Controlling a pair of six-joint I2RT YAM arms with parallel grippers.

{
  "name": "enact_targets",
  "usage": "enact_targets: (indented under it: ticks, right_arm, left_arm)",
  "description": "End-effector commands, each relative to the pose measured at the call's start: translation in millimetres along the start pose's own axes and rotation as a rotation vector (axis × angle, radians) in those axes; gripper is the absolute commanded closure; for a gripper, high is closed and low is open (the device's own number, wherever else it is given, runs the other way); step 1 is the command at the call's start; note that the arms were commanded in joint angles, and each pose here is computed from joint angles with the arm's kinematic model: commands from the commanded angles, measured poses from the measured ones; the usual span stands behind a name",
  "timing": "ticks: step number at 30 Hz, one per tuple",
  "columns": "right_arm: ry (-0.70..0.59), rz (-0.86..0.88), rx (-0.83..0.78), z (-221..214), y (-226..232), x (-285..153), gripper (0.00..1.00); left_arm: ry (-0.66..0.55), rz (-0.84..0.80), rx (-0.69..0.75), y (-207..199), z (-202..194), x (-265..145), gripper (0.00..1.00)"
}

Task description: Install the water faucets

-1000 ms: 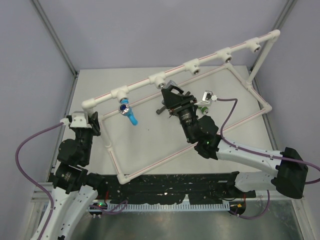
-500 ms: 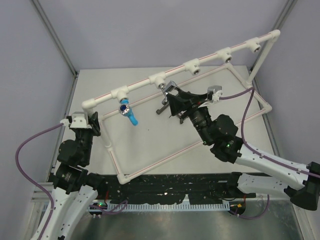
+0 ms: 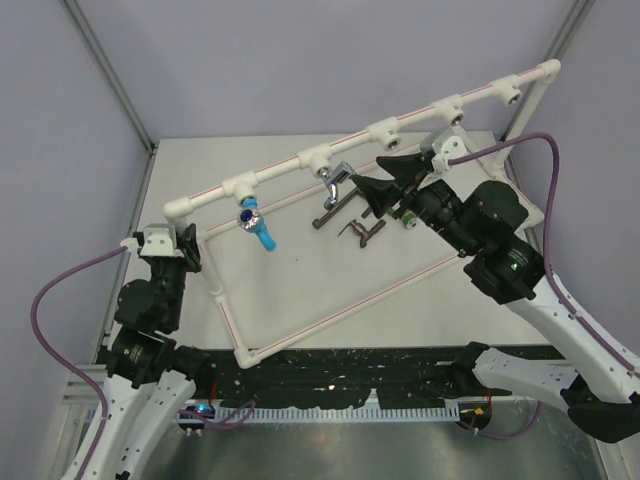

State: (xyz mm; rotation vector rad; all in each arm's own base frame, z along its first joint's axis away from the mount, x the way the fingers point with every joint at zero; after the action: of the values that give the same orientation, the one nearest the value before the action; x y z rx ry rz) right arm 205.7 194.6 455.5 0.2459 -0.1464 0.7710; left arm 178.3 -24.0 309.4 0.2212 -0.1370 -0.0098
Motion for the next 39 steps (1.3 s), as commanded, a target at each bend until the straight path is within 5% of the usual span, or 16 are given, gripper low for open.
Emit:
enact_targets:
  ticks: [1,13,26,34,39]
  right_arm:
    - [0.125,0.069,0.012,-16,3,5,0.40]
    - [0.221,0.180,0.149,-44,7,19,0.43]
    - [0.252,0.346,0.319,-41,35,-6,0.67]
    - [0.207,0.332,0.233,-28,32,-8,0.55]
    - [0.178,0.179,0.250,-31,15,-5,0.44]
  left_arm:
    - [0.052,-0.050,0.050,-6,-13,-1,1.00]
    - [0.045,-0.049,0.046,-6,-12,-1,1.00]
    - [0.067,-0.051,0.055,-7,-15,1,1.00]
    - [0.073,-0.053,0.060,-8,-17,2,1.00]
    - [0.064,-0.053,0.056,-8,-15,2,1.00]
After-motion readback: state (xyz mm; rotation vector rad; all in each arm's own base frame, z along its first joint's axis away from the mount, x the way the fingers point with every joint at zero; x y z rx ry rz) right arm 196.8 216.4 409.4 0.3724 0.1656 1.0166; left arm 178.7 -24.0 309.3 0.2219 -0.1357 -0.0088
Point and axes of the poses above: each gripper's point midway between its finger pads, its own x axis out along the fingers, its own y axis along the line the jaws close on, z = x × y, the point moved 6 cm from there along -x, back along the fingers, and after that the axes turned 11 degrees about x, right-handed, at the moved point
